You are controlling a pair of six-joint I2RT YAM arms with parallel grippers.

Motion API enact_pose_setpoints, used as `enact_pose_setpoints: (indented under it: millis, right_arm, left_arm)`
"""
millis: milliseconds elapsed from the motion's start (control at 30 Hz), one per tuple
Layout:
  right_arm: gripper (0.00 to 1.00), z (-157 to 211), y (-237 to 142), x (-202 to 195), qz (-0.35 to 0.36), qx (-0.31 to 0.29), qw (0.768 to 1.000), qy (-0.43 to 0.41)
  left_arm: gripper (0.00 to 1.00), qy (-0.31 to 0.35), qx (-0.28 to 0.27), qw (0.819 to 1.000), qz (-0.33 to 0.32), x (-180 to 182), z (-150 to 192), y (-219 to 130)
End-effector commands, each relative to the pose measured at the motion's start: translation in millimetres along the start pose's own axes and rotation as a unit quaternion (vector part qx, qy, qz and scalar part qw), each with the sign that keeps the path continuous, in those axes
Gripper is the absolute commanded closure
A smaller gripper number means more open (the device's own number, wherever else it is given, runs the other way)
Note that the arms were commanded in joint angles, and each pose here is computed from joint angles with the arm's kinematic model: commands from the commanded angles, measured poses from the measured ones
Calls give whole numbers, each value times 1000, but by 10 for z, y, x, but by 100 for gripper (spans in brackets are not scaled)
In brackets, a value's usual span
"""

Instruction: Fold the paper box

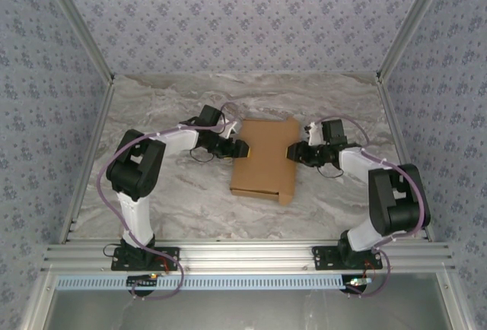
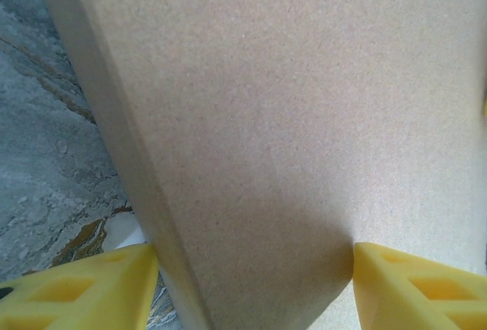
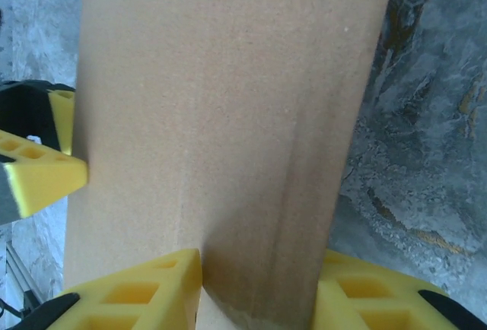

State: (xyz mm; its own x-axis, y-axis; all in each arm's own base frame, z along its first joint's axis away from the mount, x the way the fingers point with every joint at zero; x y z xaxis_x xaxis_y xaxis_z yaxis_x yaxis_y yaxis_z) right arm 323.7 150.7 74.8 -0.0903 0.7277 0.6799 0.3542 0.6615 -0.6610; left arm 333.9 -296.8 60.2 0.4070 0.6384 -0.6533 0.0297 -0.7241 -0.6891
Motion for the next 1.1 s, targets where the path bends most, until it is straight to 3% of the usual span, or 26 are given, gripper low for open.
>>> enact_pose_setpoints:
  millis: [0,200,400,667,900,1000,1067]
  right_arm:
    - [62,128,177,28,-28,28,999,8]
    - [72,163,266,48,-59,33,998,20]
    - [80,146,277,171,-98,28,995,23]
    - [81,59,170,270,-100,8,995,12]
    - [81,-47,76,409,-110,-18,994,11]
    - [82,-85,34,455,-110,-27,994,10]
    - [82,-94,17,436,-100,-30,994,12]
  left_arm:
    - [34,-23,48,996,-66,320,270,145]
    - [36,-26,42,996,-71,318,262,132]
    - [43,-49,34,997,-44,294,245,134]
    - [57,-81,14,997,8,279,171,79]
    - [63,-88,-1,995,39,230,60,84]
    - [64,-93,-4,995,39,254,22,107]
    - [59,-93,-6,995,26,286,1,99]
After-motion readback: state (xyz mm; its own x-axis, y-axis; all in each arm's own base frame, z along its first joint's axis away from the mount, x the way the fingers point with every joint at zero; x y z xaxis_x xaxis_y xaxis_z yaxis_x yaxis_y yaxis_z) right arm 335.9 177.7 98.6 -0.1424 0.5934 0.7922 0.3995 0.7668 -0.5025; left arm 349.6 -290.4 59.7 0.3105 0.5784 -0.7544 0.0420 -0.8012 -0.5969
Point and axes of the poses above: each hand's point on the last joint's axis, 136 mm out from that joint toward the fingers, its own y axis out along the fingers, its own x axis along the line the jaws close on, z = x × y, the point moved 1 cm from there along -y, back along the fingers, and after that the axes turned 2 degrees about y, right-handed, at the moved point
